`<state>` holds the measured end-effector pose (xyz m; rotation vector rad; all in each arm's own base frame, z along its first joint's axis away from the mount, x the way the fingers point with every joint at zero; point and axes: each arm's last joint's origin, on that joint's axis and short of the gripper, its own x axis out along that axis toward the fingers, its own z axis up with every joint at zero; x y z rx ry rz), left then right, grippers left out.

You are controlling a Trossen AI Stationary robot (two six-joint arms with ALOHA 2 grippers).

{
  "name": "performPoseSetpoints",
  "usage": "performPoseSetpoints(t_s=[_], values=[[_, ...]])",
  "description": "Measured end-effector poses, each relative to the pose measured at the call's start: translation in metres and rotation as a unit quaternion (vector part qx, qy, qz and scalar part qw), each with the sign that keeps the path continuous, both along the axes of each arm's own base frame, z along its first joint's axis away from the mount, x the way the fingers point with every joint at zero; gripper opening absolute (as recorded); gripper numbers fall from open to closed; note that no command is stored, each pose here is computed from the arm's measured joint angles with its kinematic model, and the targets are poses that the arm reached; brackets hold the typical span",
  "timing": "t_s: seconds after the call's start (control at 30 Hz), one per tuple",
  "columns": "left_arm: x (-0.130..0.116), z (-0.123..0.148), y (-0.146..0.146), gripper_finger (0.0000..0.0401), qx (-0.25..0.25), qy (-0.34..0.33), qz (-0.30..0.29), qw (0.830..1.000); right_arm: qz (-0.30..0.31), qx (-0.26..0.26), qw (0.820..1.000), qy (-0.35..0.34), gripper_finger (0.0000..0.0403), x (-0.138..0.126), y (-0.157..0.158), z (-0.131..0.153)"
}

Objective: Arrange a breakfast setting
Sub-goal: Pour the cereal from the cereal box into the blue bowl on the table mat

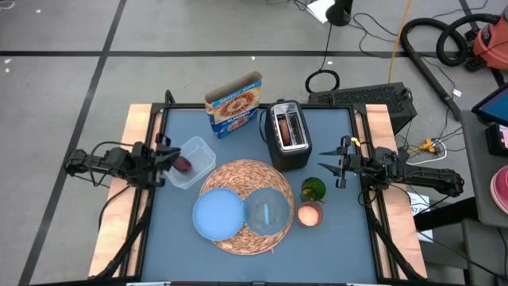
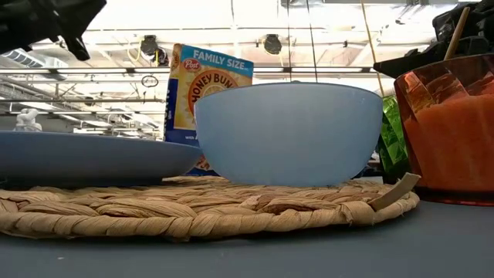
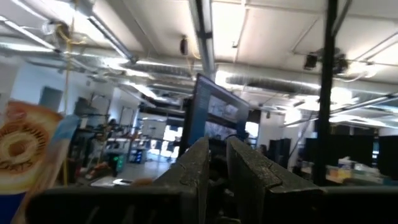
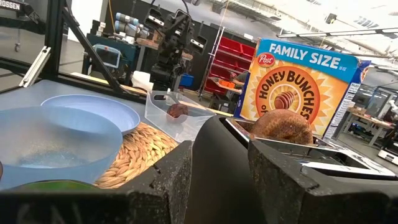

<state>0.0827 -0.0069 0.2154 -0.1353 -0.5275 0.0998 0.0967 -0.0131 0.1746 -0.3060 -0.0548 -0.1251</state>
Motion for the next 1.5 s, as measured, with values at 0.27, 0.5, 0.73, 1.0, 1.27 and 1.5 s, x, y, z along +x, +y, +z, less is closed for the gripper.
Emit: performPoseSetpoints(t_s=[0.27, 0.5, 0.73, 1.0, 1.27, 1.5], values=[[0.0006, -0.0011, 0.0000, 0.0066, -0.006, 0.005, -0.002, 1.000, 0.000, 0.000, 1.000, 0.000, 0.0150, 0.0000, 0.0000, 0.0000], [0.0005, -0.0009, 0.0000, 0.0066, 0.002, 0.006, 0.002, 1.000, 0.000, 0.000, 1.000, 0.000, 0.0150, 0.0000, 0.0000, 0.0000], [0.0004, -0.0008, 0.0000, 0.0066, 0.005, 0.006, 0.004, 1.000, 0.000, 0.000, 1.000, 0.000, 0.0150, 0.0000, 0.0000, 0.0000], [0.0004, -0.0008, 0.0000, 0.0068, 0.022, 0.008, 0.014, 1.000, 0.000, 0.000, 1.000, 0.000, 0.0150, 0.0000, 0.0000, 0.0000], [0.0005, -0.0008, -0.0001, 0.0150, 0.015, 0.007, 0.009, 1.000, 0.000, 0.000, 1.000, 0.000, 0.0150, 0.0000, 0.0000, 0.0000], [0.0005, -0.0008, -0.0001, 0.0260, 0.014, 0.007, 0.008, 1.000, 0.000, 0.000, 1.000, 0.000, 0.0150, 0.0000, 0.0000, 0.0000]])
